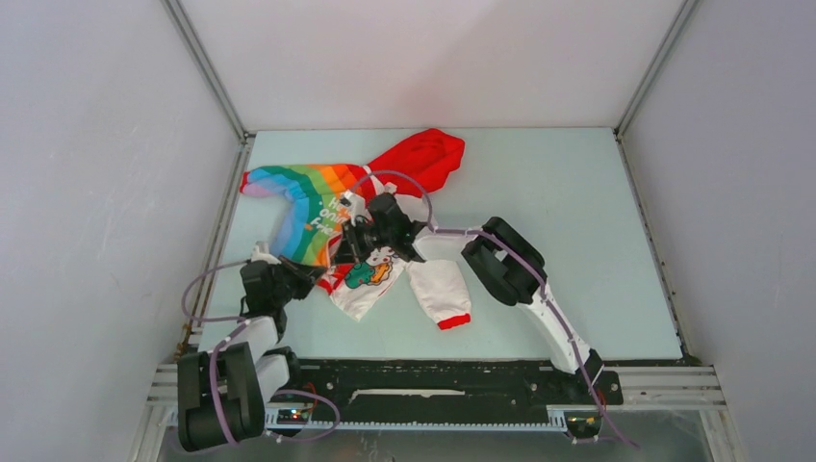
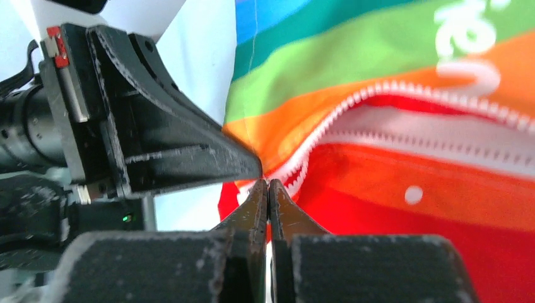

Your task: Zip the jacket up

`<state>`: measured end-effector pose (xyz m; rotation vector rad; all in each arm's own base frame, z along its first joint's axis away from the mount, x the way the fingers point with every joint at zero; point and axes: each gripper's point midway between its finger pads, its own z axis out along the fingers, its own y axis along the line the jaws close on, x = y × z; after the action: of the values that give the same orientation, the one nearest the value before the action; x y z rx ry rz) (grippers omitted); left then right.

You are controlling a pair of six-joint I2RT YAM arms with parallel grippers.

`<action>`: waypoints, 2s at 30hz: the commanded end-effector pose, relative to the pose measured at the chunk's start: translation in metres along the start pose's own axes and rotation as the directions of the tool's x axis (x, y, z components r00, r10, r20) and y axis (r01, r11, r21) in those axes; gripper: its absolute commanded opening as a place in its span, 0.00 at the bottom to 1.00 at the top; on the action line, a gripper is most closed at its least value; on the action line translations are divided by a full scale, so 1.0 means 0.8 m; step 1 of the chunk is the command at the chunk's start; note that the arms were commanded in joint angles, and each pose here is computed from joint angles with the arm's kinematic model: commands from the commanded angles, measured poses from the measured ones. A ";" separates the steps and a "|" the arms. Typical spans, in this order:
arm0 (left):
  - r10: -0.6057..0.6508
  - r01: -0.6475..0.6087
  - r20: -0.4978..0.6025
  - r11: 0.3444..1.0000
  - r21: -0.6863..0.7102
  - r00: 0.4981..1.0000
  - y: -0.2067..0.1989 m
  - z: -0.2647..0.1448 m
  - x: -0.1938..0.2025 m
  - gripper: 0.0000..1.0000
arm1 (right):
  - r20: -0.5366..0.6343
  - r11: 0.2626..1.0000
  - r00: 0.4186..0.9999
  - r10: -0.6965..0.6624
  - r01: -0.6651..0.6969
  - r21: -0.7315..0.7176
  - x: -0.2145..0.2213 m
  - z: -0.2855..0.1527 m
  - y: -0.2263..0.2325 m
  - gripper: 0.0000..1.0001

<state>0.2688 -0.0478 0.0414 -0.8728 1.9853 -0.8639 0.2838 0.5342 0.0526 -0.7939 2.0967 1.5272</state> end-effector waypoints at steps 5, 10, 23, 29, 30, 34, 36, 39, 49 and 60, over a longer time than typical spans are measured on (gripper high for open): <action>0.089 -0.090 -0.048 0.996 -0.019 0.995 -0.005 0.000 0.004 0.00 | -0.136 0.890 0.917 -0.376 0.398 0.221 -0.060 0.004 -0.013 0.00; 0.098 -0.099 -0.050 0.995 -0.022 0.994 -0.005 -0.002 0.006 0.00 | -0.172 0.827 0.891 -0.420 0.454 0.332 -0.083 0.012 -0.048 0.00; 0.107 -0.110 -0.048 0.992 -0.063 0.993 0.000 -0.015 0.007 0.00 | -0.149 0.804 0.922 -0.357 0.384 0.453 -0.117 -0.007 -0.084 0.00; 0.114 -0.116 -0.024 0.991 -0.073 0.993 -0.001 -0.018 0.001 0.00 | -0.145 0.818 0.922 -0.358 0.385 0.428 -0.118 -0.016 -0.078 0.00; 0.116 -0.117 -0.019 0.991 -0.070 0.993 -0.002 -0.018 -0.001 0.00 | -0.148 0.841 0.930 -0.337 0.368 0.397 -0.114 -0.018 -0.071 0.00; 0.112 -0.113 -0.014 0.992 -0.062 0.994 -0.003 -0.016 -0.004 0.00 | -0.036 0.983 0.993 -0.117 0.120 0.141 -0.105 -0.042 -0.023 0.20; 0.111 -0.111 -0.016 0.992 -0.057 0.994 -0.003 -0.016 -0.004 0.00 | 0.002 1.000 1.000 -0.007 0.007 0.029 -0.087 -0.053 -0.005 0.32; 0.110 -0.111 -0.014 0.993 -0.050 0.994 -0.006 -0.014 -0.007 0.00 | 0.006 0.992 0.996 0.091 -0.090 -0.085 -0.058 -0.060 0.019 0.53; 0.103 -0.104 -0.018 0.994 -0.032 0.995 -0.009 -0.013 -0.010 0.00 | -0.042 0.957 0.979 0.199 -0.203 -0.209 -0.023 -0.035 0.027 0.43; 0.096 -0.096 -0.009 0.995 -0.028 0.995 -0.010 -0.015 -0.013 0.00 | -0.064 0.954 0.967 0.246 -0.254 -0.162 -0.008 -0.017 0.002 0.42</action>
<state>0.2517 -0.0464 0.0363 -0.8450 2.0924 -0.7898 0.2825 0.5144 0.0604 -0.6286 2.2162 1.8417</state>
